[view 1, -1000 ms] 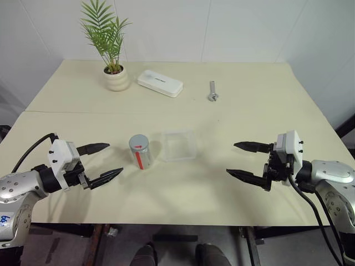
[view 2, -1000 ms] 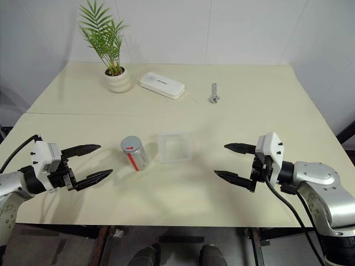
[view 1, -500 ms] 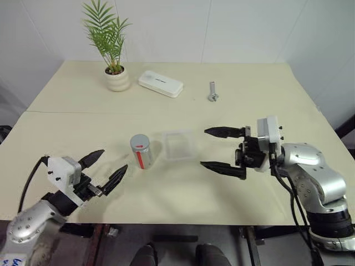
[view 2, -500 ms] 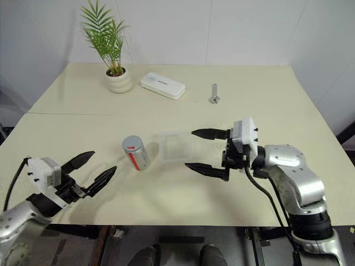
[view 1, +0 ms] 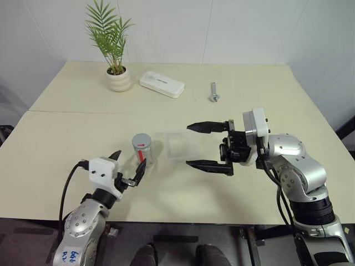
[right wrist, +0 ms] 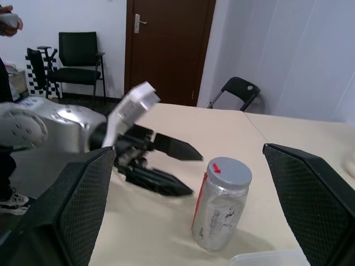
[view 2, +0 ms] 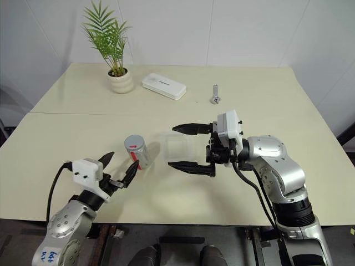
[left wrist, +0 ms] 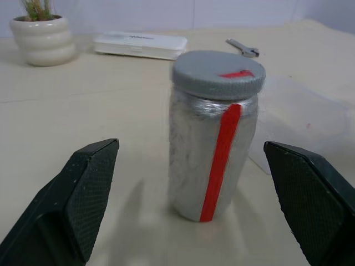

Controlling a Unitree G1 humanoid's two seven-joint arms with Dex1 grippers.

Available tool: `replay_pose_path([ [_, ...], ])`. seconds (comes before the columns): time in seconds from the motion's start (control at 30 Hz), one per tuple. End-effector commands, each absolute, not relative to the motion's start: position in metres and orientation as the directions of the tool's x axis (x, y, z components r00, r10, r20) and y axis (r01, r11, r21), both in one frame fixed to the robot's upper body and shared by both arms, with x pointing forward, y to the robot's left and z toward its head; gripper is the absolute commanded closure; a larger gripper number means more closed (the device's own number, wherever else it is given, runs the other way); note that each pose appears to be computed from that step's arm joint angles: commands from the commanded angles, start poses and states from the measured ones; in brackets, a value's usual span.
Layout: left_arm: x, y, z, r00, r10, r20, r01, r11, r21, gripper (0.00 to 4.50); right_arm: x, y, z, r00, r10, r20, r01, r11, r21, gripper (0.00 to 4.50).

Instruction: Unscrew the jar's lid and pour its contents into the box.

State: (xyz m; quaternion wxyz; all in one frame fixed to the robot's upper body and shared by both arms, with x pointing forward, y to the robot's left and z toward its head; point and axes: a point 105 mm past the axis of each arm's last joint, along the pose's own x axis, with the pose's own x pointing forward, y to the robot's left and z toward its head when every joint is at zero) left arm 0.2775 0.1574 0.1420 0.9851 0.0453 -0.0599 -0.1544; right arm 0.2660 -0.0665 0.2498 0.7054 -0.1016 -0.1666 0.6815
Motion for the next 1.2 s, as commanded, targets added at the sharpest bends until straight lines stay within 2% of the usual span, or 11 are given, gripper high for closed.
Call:
replay_pose_path([
  [0.03,0.281,0.156,0.146,0.951,-0.28,0.134,0.263,0.956,0.133,0.03,0.254,-0.065,0.256,-0.02,0.994,0.103,-0.918,0.022,-0.396,0.0],
  [0.6,0.317,0.135,0.154,0.945,-0.275,0.175,0.249,0.956,0.156,0.03,0.249,-0.061,0.257,-0.004,0.992,0.13,-0.921,0.047,-0.387,0.0],
  [0.83,0.32,0.131,0.159,0.947,-0.26,0.19,0.232,0.959,0.161,0.03,0.251,-0.061,0.257,0.006,0.992,0.13,-0.92,0.057,-0.387,0.0],
  [0.93,0.319,0.131,0.16,0.948,-0.255,0.191,0.226,0.961,0.161,0.64,0.252,-0.061,0.256,0.008,0.992,0.129,-0.92,0.058,-0.387,0.0],
  [1.07,0.318,0.133,0.158,0.953,-0.239,0.185,0.211,0.964,0.16,1.85,0.253,-0.06,0.256,0.008,0.992,0.129,-0.92,0.058,-0.387,0.0],
  [1.2,0.314,0.138,0.154,0.96,-0.225,0.167,0.201,0.968,0.148,1.97,0.255,-0.059,0.256,0.006,0.991,0.131,-0.92,0.056,-0.388,0.0],
])
